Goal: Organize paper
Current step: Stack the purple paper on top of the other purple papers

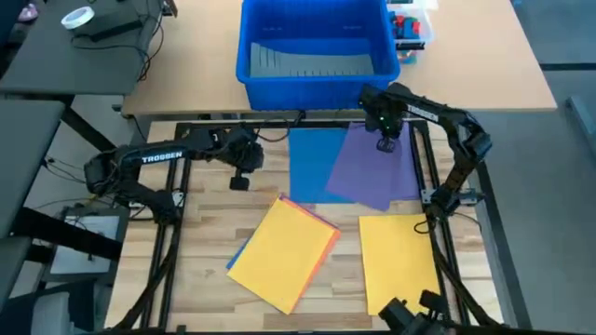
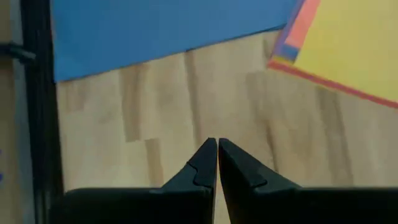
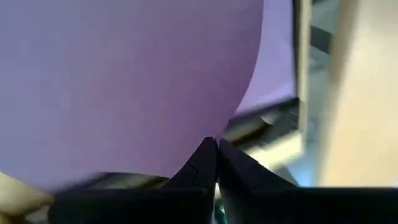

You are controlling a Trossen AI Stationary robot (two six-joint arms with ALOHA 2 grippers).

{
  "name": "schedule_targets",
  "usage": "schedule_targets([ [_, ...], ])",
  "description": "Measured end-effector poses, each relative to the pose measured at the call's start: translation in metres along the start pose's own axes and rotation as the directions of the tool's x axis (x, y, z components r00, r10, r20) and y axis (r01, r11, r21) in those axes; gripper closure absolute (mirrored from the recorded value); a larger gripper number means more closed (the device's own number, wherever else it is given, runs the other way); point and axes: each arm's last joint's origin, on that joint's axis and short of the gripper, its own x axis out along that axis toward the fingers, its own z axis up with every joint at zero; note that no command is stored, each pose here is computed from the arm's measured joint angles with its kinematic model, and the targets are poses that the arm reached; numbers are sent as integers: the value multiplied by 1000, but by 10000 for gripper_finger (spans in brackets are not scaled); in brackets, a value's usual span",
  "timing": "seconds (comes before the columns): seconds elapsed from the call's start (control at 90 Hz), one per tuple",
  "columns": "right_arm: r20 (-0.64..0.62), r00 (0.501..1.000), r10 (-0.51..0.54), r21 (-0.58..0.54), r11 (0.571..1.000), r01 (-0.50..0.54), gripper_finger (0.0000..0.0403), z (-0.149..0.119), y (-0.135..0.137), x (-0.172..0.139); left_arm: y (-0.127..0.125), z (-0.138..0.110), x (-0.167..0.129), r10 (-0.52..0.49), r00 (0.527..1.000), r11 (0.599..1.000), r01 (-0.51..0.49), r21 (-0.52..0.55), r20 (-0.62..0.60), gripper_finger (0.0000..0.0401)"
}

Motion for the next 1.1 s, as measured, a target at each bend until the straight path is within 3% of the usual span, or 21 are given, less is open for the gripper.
schedule_targets([
  [0.133,-73,997,-1,27,1000,3,403,-9,-8,7,12,-9,-1,31,999,998,-31,-48,-12,401],
  [0.289,-37,998,-44,9,999,44,403,-6,-17,10,20,-11,-1,61,998,996,-61,-70,0,401],
  [0.444,45,996,-83,123,990,76,403,3,-20,9,21,-12,-1,62,998,993,-62,-96,-2,401],
  [0.589,104,995,-13,240,971,-12,403,4,-24,10,21,-12,-1,61,998,988,-61,-143,-1,401],
  [0.711,103,995,0,356,934,-37,403,-3,-35,18,21,-12,-2,65,998,985,-64,-160,4,401],
  [0.867,146,987,62,513,848,-129,403,-11,-49,27,23,-10,-2,83,996,980,-77,-181,24,401],
  [1.1,202,977,60,643,745,-179,403,-18,-67,38,24,-8,-2,97,994,967,-84,-242,40,401],
])
